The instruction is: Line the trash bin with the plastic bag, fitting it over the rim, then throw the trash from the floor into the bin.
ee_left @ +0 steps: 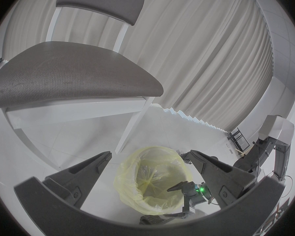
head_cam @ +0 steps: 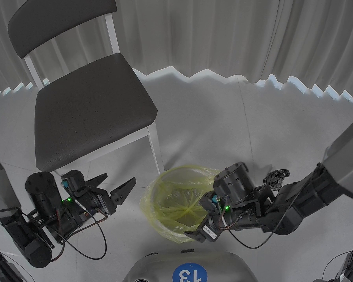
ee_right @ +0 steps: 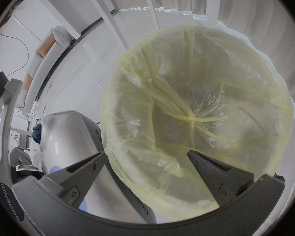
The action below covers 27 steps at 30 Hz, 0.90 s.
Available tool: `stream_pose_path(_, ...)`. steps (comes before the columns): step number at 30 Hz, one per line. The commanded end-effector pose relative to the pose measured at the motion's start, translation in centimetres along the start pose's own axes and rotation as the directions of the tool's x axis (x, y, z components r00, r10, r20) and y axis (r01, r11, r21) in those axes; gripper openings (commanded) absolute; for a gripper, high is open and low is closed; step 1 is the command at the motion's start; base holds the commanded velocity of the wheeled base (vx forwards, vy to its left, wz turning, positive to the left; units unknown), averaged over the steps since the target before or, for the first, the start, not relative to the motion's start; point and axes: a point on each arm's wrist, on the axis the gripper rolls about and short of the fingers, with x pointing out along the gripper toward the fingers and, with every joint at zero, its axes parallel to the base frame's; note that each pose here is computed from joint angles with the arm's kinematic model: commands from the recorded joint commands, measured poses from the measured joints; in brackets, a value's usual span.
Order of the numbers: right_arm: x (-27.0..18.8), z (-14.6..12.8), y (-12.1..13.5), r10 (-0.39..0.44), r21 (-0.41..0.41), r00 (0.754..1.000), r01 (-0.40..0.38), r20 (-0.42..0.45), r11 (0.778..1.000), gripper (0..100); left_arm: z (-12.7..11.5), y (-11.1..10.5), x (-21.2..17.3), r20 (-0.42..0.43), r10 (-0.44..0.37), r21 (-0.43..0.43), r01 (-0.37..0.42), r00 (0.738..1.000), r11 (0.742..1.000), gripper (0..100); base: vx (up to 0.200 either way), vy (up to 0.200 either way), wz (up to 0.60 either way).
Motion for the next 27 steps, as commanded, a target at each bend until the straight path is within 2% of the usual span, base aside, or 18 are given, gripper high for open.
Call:
stream_pose_path(1, -5.9, 1.2, -2.1, -0.077, 0.091, 0.984, 0.063, 0.164, 0.994, 100, 2.5, -0.6, -3.4, 0.117, -0.036, 0.022, 0.034, 0.992, 0.999, 100, 0.000, 0.000, 0.00)
stream_pose_path(5, -7.1, 0.2, -3.9, -0.135, 0.137, 0.965, 0.106, 0.227, 0.985, 100, 3.3, -0.1, -4.3, 0.150, -0.051, 0.035, 0.046, 0.987, 0.998, 100, 0.000, 0.000, 0.00)
stream_pose_path(8, -7.7, -1.4, -5.7, -0.207, 0.183, 0.928, 0.156, 0.311, 0.971, 100, 4.0, 0.1, -4.6, 0.182, -0.050, 0.046, 0.042, 0.982, 0.998, 100, 0.000, 0.000, 0.00)
stream_pose_path(9, -7.7, -1.5, -5.7, -0.210, 0.185, 0.927, 0.158, 0.311, 0.970, 100, 4.0, 0.1, -4.6, 0.182, -0.050, 0.046, 0.042, 0.982, 0.998, 100, 0.000, 0.000, 0.00)
stream_pose_path(10, -7.9, -2.2, -6.3, -0.241, 0.198, 0.913, 0.183, 0.328, 0.963, 100, 4.1, 0.2, -4.6, 0.189, -0.046, 0.049, 0.037, 0.981, 0.998, 100, 0.000, 0.000, 0.00)
stream_pose_path(12, -8.7, -4.1, -8.0, -0.327, 0.256, 0.873, 0.244, 0.361, 0.935, 100, 4.6, 0.3, -4.3, 0.214, -0.030, 0.081, 0.013, 0.976, 0.997, 100, 0.000, 0.000, 0.00)
stream_pose_path(13, -8.7, -4.1, -8.0, -0.327, 0.256, 0.873, 0.244, 0.361, 0.935, 100, 4.6, 0.3, -4.3, 0.214, -0.030, 0.081, 0.013, 0.976, 0.997, 100, 0.000, 0.000, 0.00)
stream_pose_path(14, -9.1, -5.1, -9.4, -0.381, 0.302, 0.850, 0.279, 0.365, 0.912, 100, 4.8, 0.3, -4.4, 0.229, -0.022, 0.105, -0.003, 0.973, 0.994, 100, 0.000, 0.000, 0.00)
stream_pose_path(16, -10.2, -5.8, -12.0, -0.435, 0.368, 0.809, 0.294, 0.395, 0.882, 100, 5.5, 0.8, -5.0, 0.271, 0.020, 0.132, -0.058, 0.962, 0.990, 100, 0.000, 0.000, 0.00)
stream_pose_path(19, -11.4, -6.1, -14.5, -0.490, 0.413, 0.773, 0.325, 0.403, 0.851, 100, 6.7, 2.0, -5.0, 0.324, 0.073, 0.139, -0.124, 0.943, 0.982, 100, 0.000, 0.000, 0.00)
stream_pose_path(23, -12.2, -6.7, -16.2, -0.544, 0.441, 0.742, 0.367, 0.391, 0.819, 100, 7.3, 3.7, -5.2, 0.334, 0.161, 0.120, -0.211, 0.929, 0.970, 100, 0.000, 0.000, 0.00)
stream_pose_path(27, -12.6, -7.0, -17.2, -0.586, 0.449, 0.721, 0.414, 0.370, 0.792, 100, 7.6, 4.5, -5.6, 0.332, 0.219, 0.105, -0.267, 0.918, 0.958, 100, 0.000, 0.000, 0.00)
